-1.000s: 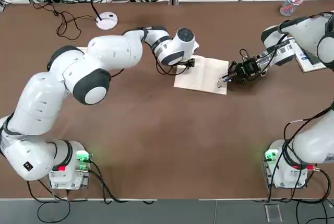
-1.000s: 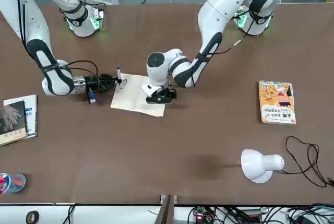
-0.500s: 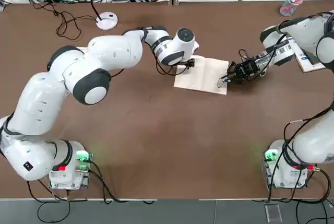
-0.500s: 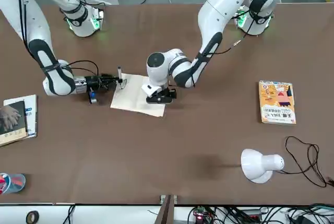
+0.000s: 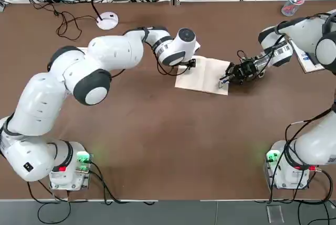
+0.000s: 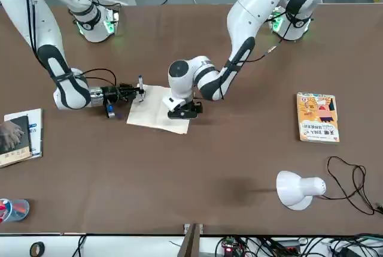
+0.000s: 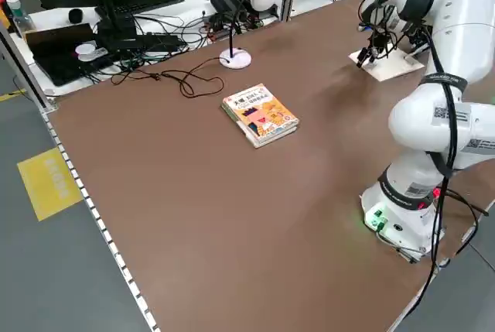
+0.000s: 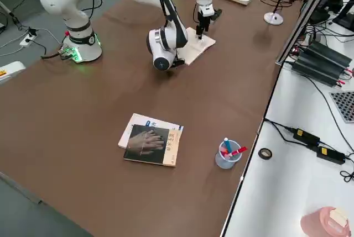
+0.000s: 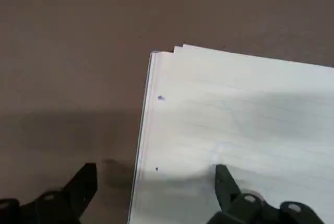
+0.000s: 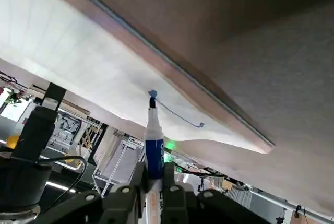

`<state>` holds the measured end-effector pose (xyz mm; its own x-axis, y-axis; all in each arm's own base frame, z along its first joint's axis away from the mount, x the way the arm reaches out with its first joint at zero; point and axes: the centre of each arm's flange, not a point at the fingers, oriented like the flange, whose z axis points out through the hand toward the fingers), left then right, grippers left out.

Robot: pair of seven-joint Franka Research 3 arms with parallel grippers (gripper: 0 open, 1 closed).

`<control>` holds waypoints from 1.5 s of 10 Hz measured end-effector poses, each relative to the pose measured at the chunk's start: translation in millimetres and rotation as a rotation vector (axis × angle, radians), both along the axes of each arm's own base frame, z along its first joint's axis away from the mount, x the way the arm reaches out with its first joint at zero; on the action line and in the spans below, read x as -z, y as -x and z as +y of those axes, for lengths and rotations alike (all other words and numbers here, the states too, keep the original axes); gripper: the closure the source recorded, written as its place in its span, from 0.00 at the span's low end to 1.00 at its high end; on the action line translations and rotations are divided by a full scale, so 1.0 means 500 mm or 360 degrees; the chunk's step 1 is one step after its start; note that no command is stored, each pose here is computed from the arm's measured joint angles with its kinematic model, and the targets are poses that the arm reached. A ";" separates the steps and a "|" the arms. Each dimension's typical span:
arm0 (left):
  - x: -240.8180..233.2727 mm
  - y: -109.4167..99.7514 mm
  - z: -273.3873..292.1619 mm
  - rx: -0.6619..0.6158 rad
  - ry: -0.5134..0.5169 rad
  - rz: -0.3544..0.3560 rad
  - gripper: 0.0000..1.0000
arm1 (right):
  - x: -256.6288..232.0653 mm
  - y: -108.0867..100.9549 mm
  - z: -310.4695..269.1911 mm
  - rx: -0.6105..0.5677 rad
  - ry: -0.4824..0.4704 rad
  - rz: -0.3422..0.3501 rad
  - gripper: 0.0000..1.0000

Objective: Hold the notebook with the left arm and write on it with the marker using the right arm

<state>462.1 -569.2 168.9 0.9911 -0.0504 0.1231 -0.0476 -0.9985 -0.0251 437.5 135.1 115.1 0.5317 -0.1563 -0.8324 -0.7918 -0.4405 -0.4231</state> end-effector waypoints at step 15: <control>0.000 0.000 0.000 0.0000 0.0000 0.0000 0.00 | -0.074 -0.051 0.011 0.0025 -0.0060 0.0100 0.84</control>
<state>462.1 -569.1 168.9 0.9911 -0.0503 0.1232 -0.0475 -0.9986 -0.0252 463.2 140.6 152.0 0.4762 -0.1319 -0.8694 -0.8238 -0.4126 -0.3887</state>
